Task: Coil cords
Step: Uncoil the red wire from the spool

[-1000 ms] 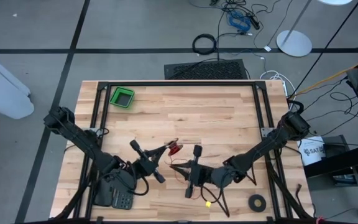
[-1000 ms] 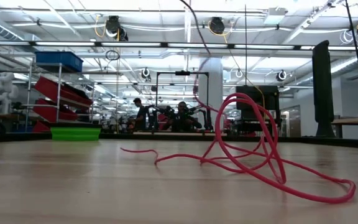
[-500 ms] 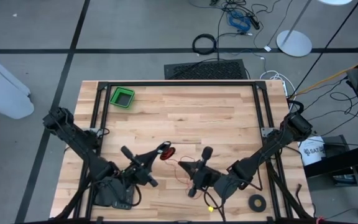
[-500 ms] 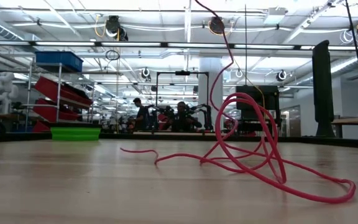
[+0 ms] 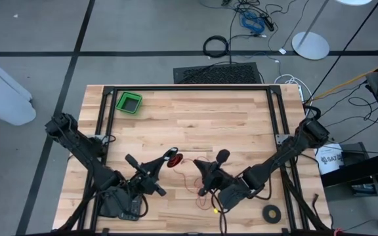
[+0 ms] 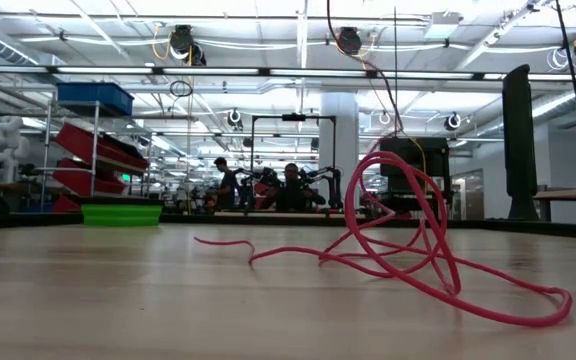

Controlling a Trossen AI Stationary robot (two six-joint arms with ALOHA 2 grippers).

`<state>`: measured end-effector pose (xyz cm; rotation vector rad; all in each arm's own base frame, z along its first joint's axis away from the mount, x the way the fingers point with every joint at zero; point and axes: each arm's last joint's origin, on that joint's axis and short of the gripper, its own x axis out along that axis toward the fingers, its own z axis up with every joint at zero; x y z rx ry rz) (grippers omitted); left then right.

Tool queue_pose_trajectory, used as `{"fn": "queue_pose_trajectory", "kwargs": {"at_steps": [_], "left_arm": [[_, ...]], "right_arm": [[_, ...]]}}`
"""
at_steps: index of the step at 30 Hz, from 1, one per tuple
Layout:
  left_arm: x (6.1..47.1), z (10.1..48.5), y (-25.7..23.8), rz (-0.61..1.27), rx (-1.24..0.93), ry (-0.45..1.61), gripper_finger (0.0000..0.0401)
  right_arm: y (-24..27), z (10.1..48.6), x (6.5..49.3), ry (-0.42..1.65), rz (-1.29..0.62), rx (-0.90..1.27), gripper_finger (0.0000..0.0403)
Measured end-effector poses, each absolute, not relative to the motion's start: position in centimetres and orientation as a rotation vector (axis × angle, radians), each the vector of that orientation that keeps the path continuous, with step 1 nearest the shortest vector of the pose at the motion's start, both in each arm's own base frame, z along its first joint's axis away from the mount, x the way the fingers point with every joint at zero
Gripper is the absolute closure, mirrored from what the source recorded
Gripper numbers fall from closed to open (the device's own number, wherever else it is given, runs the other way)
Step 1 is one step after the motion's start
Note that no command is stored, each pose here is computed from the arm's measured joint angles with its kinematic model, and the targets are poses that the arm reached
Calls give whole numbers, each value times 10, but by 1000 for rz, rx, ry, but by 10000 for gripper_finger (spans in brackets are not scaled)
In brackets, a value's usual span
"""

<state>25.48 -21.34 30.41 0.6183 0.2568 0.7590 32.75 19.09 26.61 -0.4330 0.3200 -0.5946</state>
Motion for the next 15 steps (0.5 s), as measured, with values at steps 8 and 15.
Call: {"fn": "queue_pose_trajectory", "kwargs": {"at_steps": [8,15], "left_arm": [[255,310,-214,752,588,241,397],[256,314,-215,717,545,210,397]], "right_arm": [[162,255,341,369,-582,-340,403],[123,243,369,424,-466,-232,403]]}}
